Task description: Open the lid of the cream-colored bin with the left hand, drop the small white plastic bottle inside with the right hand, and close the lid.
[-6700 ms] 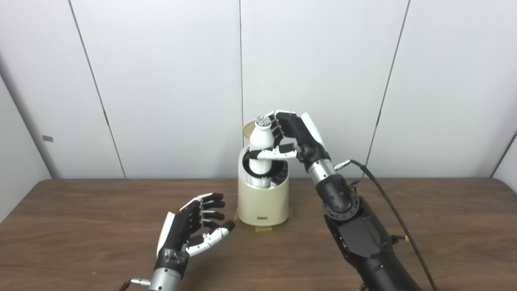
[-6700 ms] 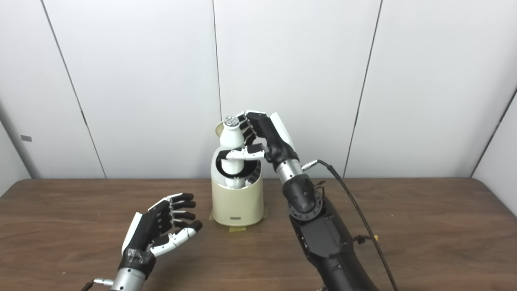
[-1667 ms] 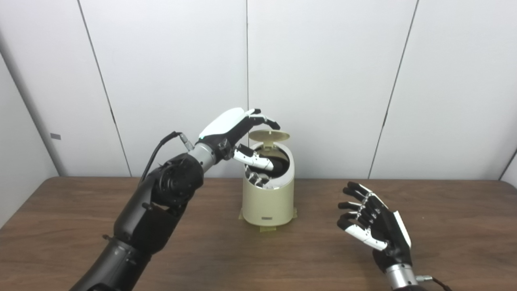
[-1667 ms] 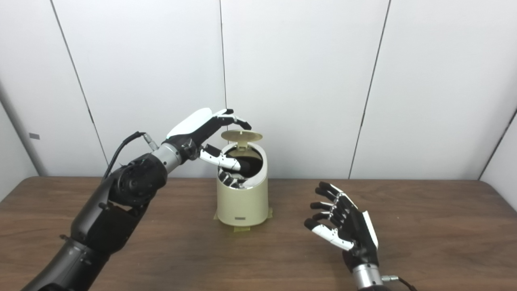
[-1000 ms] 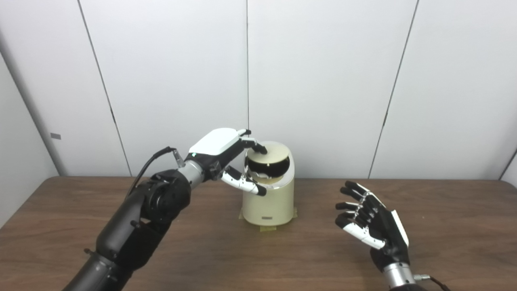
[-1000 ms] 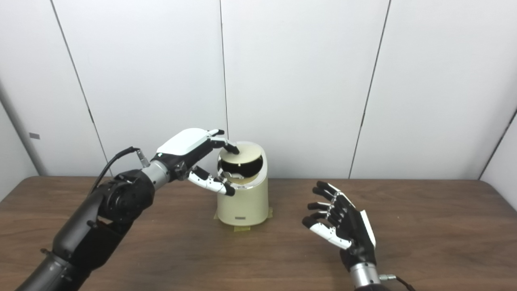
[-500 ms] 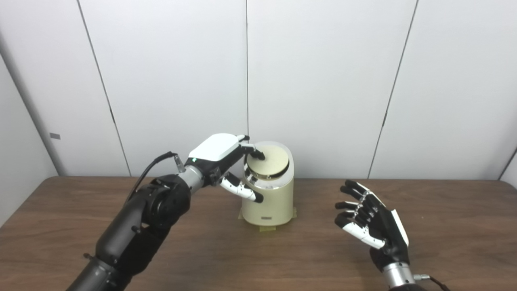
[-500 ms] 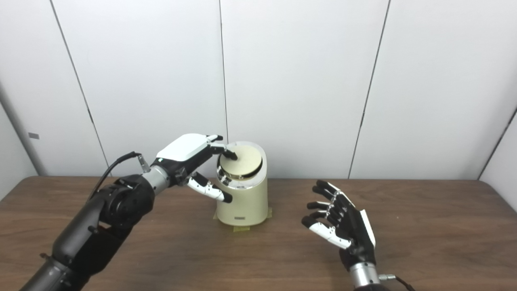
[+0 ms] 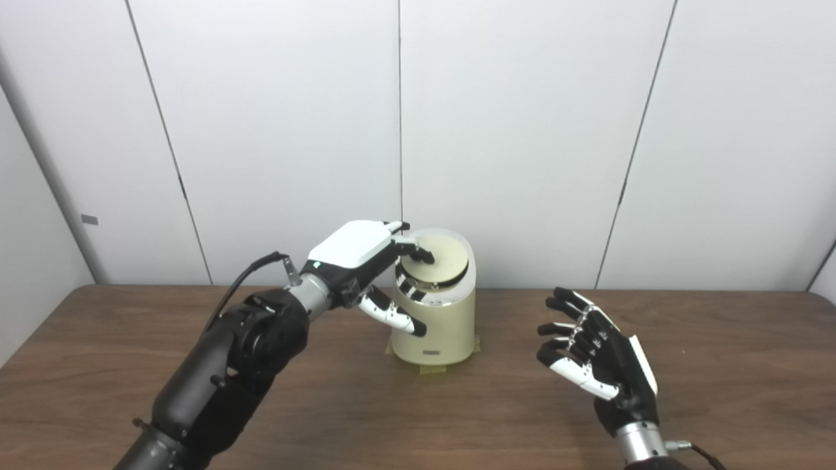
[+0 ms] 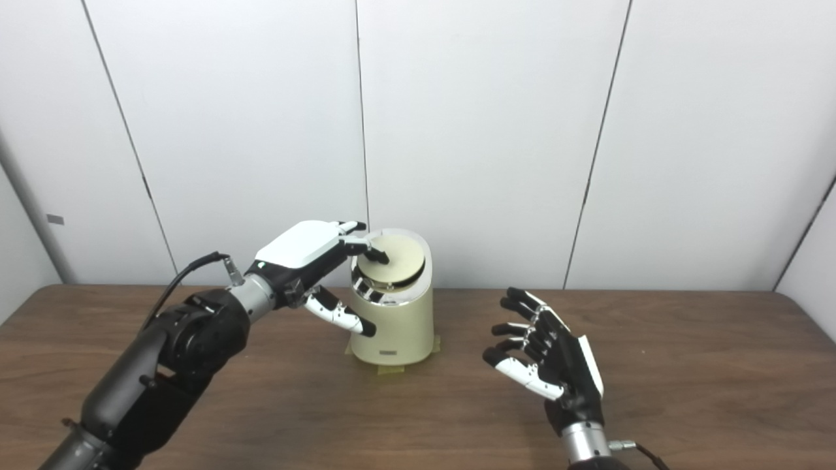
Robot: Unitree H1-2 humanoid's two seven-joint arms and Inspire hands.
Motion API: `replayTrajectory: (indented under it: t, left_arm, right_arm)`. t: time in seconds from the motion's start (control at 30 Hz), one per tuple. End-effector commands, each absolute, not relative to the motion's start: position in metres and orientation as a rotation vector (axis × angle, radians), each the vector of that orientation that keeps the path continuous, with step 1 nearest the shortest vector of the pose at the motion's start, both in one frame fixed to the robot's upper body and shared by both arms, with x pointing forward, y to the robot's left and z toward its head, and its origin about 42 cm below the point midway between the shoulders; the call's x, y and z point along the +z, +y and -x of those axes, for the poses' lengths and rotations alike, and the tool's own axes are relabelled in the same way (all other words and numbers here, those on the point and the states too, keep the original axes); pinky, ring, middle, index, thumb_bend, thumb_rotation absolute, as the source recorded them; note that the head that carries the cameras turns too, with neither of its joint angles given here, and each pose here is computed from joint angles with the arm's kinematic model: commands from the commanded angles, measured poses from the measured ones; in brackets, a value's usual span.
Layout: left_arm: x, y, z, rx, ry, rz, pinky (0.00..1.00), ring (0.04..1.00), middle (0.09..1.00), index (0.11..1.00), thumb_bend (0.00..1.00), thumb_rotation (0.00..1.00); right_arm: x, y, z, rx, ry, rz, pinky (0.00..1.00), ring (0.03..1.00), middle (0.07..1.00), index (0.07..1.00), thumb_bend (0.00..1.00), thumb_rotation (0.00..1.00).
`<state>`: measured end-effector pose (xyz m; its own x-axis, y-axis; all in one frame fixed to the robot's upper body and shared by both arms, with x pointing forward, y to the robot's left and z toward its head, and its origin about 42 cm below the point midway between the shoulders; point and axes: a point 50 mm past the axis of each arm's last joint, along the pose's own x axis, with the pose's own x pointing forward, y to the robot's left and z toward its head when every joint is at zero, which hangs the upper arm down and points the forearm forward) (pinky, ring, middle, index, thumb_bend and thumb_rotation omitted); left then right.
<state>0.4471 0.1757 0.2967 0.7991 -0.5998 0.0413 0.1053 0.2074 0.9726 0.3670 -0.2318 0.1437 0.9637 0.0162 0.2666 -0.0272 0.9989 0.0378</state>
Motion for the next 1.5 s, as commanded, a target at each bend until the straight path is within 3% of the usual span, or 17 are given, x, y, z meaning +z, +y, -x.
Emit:
replayTrajectory:
  t: [0.0, 0.6, 0.8, 1.0, 1.27, 1.47]
  left_arm:
    - [0.322, 0.172, -0.448, -0.484, -0.539, -1.278, 1.00, 0.993, 0.800, 0.798, 0.96, 0.37]
    - [0.306, 0.166, -0.449, -0.520, -0.520, -1.329, 1.00, 0.969, 0.800, 0.791, 0.97, 0.39]
    - [0.293, 0.162, -0.449, -0.568, -0.442, -1.478, 1.00, 0.999, 0.891, 0.892, 0.95, 0.44]
    - [0.284, 0.159, -0.446, -0.587, -0.355, -1.572, 1.00, 1.000, 0.941, 0.927, 0.96, 0.41]
    - [0.278, 0.157, -0.444, -0.614, -0.314, -1.595, 1.00, 1.000, 0.926, 0.917, 0.99, 0.39]
    - [0.288, 0.161, -0.443, -0.588, -0.381, -1.553, 1.00, 1.000, 0.887, 0.887, 0.97, 0.41]
  right_arm:
    - [0.165, -0.228, -0.375, 0.032, -0.342, -0.050, 0.49, 0.613, 0.776, 0.768, 0.84, 0.31]
    - [0.166, -0.229, -0.375, 0.033, -0.342, -0.063, 0.49, 0.604, 0.774, 0.771, 0.84, 0.30]
    - [0.167, -0.229, -0.374, 0.037, -0.339, -0.078, 0.49, 0.608, 0.773, 0.768, 0.85, 0.31]
    - [0.167, -0.230, -0.373, 0.039, -0.340, -0.068, 0.49, 0.601, 0.773, 0.770, 0.84, 0.31]
    - [0.169, -0.230, -0.372, 0.046, -0.337, -0.101, 0.48, 0.595, 0.767, 0.771, 0.86, 0.30]
    - [0.170, -0.229, -0.373, 0.040, -0.334, -0.101, 0.47, 0.588, 0.767, 0.766, 0.84, 0.28]
